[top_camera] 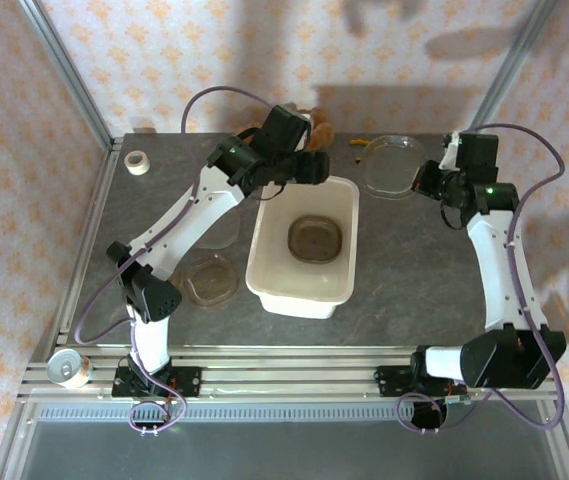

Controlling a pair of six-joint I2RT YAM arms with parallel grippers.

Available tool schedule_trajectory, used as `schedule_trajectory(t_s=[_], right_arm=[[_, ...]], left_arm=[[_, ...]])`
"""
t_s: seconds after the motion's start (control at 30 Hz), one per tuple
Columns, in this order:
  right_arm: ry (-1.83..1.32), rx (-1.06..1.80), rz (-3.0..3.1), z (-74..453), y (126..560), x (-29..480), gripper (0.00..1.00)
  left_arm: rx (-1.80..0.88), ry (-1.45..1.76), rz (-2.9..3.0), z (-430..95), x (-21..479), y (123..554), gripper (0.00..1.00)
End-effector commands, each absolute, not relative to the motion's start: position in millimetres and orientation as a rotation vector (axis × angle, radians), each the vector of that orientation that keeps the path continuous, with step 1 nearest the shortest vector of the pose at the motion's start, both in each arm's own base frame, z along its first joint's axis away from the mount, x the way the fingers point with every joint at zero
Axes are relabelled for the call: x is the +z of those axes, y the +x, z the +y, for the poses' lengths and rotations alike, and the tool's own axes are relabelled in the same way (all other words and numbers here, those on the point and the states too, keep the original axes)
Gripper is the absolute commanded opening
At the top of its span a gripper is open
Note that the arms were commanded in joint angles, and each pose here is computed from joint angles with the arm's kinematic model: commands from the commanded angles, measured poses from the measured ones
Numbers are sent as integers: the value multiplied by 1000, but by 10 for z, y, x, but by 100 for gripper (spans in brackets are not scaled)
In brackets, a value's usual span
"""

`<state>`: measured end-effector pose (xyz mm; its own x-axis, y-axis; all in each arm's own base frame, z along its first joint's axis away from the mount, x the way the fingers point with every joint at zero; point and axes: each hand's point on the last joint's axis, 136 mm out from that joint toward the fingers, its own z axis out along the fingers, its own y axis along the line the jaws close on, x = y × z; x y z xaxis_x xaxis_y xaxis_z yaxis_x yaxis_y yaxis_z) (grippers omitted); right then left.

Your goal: Place the plates into the plastic bin on the countertop

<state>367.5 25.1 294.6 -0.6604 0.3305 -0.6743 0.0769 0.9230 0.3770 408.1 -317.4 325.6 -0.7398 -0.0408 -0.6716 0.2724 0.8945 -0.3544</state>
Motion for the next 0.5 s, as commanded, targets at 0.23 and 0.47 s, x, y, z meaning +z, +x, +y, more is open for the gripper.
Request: schedule_trajectory(t_s=[0.23, 0.47], right_arm=[[130, 507, 2250, 776, 3367, 3153, 0], [142, 531, 2278, 815, 3350, 3029, 0]], left_arm=[[-688, 304, 2365, -3695, 3139, 4072, 61], [-696, 245, 2368, -3665, 3071, 4068, 48]])
